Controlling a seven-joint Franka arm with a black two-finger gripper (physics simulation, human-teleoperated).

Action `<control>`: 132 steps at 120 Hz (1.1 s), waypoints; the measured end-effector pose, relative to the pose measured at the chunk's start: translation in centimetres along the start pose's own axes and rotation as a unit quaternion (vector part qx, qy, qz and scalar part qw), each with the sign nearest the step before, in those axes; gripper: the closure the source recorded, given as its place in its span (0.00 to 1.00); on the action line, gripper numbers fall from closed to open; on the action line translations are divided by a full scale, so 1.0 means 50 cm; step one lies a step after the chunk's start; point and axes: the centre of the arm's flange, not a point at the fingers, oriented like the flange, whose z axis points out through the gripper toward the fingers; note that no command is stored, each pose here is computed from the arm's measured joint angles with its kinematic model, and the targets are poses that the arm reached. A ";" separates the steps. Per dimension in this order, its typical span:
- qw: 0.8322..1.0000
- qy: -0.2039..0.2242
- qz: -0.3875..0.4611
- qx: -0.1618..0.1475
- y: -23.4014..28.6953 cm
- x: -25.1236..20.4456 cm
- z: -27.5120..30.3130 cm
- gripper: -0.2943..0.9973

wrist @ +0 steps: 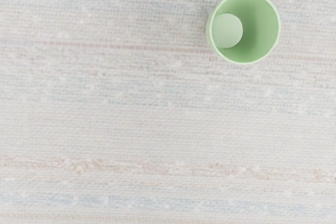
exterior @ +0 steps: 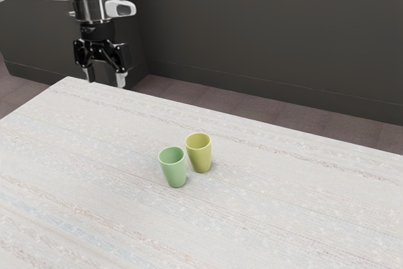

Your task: Place the right cup onto the left cup

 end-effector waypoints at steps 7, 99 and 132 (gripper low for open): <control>1.000 0.006 0.006 0.001 0.016 0.003 -0.002 0.23; 0.999 0.026 0.033 0.010 0.123 0.335 0.286 0.23; 0.999 0.030 0.045 0.000 0.163 0.348 0.380 0.23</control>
